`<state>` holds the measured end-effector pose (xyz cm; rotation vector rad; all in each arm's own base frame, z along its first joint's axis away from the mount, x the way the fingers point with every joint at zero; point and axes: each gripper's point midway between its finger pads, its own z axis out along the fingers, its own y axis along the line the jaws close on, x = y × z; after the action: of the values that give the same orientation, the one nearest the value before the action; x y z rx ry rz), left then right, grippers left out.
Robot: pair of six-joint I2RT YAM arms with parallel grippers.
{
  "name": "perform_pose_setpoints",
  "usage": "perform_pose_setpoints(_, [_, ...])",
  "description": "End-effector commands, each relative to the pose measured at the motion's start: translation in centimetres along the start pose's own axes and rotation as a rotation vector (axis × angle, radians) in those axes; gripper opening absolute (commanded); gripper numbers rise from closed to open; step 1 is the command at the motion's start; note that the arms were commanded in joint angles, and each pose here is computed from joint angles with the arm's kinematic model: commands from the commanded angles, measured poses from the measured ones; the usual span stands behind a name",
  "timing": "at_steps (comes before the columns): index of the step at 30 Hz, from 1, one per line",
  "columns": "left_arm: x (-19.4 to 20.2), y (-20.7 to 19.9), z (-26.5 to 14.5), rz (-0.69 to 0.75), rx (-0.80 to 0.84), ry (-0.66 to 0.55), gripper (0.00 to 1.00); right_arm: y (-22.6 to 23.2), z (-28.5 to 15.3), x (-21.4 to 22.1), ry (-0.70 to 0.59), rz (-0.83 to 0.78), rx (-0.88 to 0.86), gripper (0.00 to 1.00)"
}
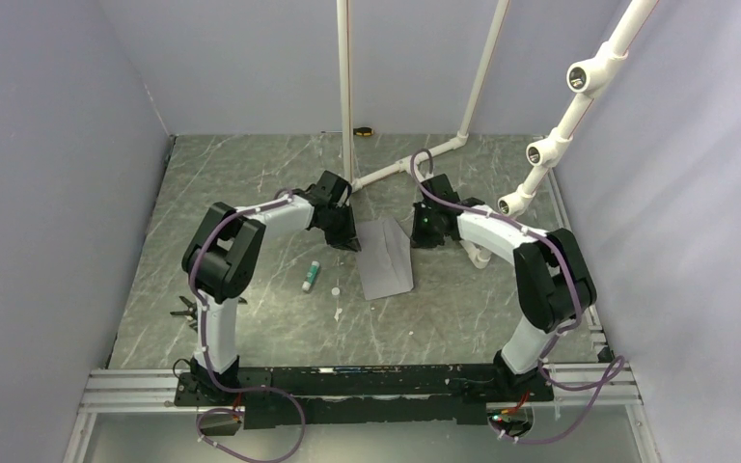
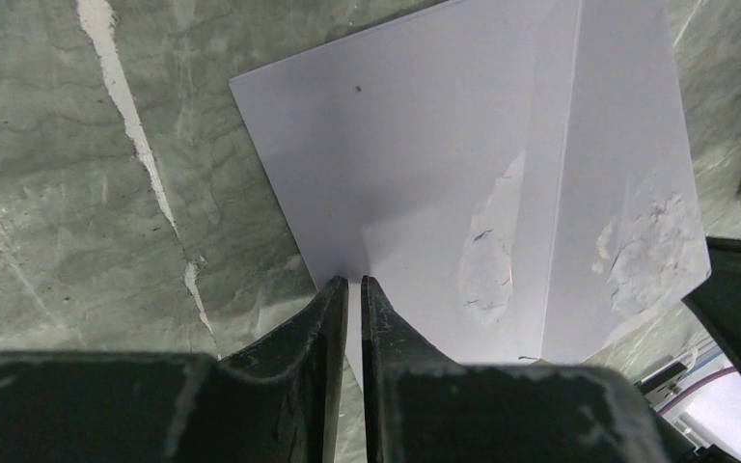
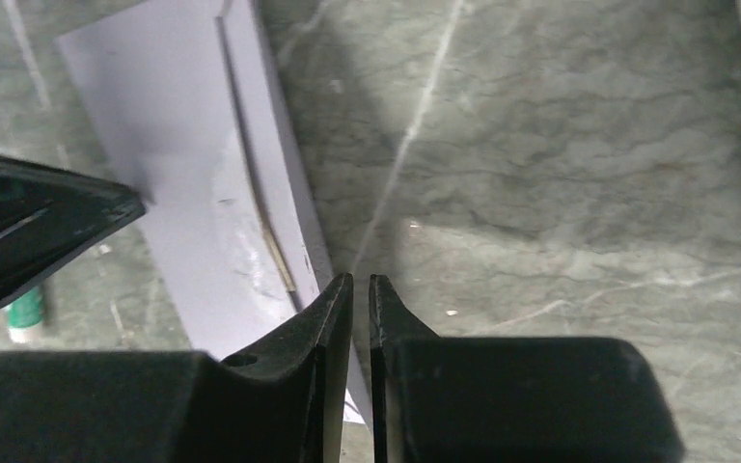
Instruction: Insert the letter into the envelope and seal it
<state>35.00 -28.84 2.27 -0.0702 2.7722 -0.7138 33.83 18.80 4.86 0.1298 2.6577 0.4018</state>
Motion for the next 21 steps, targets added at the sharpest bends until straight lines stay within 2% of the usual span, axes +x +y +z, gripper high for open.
perform_pose_setpoints(1, [1.5, 2.4, 1.0, -0.047, -0.128, 0.055, 0.16, 2.5, -1.1, -1.1, -0.047, -0.033, -0.137, 0.17])
perform_pose_setpoints(12, [2.1, 2.8, 1.5, -0.062, -0.138, 0.078, 0.15, 4.8, 0.5, 0.3, 0.011, -0.115, -0.198, 0.19])
perform_pose_setpoints(21, [2.9, 3.2, 1.6, -0.073, -0.138, 0.088, 0.13, 5.4, 2.4, 1.1, 0.024, -0.233, -0.077, 0.18])
